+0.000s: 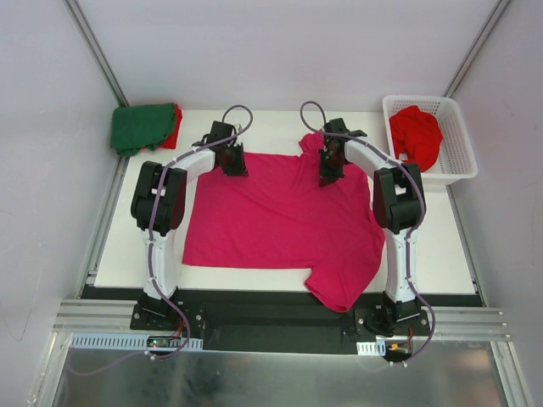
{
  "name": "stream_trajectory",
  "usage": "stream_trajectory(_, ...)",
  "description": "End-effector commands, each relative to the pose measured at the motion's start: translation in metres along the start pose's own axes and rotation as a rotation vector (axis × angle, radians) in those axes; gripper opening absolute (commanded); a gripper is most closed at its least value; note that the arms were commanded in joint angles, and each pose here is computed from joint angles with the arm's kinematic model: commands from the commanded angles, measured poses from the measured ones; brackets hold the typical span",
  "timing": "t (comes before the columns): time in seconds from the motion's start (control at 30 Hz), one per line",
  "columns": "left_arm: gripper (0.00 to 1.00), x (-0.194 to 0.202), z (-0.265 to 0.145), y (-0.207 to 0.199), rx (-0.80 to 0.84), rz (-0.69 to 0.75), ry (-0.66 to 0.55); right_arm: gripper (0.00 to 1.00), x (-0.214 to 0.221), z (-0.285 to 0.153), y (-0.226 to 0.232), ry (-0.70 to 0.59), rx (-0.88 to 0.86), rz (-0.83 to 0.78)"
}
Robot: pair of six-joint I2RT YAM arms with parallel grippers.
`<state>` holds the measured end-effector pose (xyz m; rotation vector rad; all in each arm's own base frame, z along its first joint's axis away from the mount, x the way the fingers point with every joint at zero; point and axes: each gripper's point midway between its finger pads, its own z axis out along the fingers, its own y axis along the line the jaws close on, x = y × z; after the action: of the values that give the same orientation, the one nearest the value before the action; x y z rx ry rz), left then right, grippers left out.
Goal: Fold and stack the t-shirts
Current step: Flatten out the tshirt
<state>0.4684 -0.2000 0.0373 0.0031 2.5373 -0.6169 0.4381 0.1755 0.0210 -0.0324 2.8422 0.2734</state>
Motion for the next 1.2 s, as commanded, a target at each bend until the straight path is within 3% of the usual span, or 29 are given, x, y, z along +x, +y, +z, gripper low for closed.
stream_trajectory(0.0,0.00,-0.008,0.004,0.007,0.000,-0.005,0.029,0.01,-0.008,0.003,-0.006,0.005,0.007,0.003)
stream_trajectory(0.43,0.00,-0.022,0.019,0.033,-0.032,-0.069,0.055,0.01,-0.019,0.003,-0.014,0.000,-0.008,0.030)
stream_trajectory(1.17,0.00,-0.048,0.021,0.036,-0.027,-0.040,0.032,0.01,-0.060,-0.009,-0.040,-0.056,-0.040,0.091)
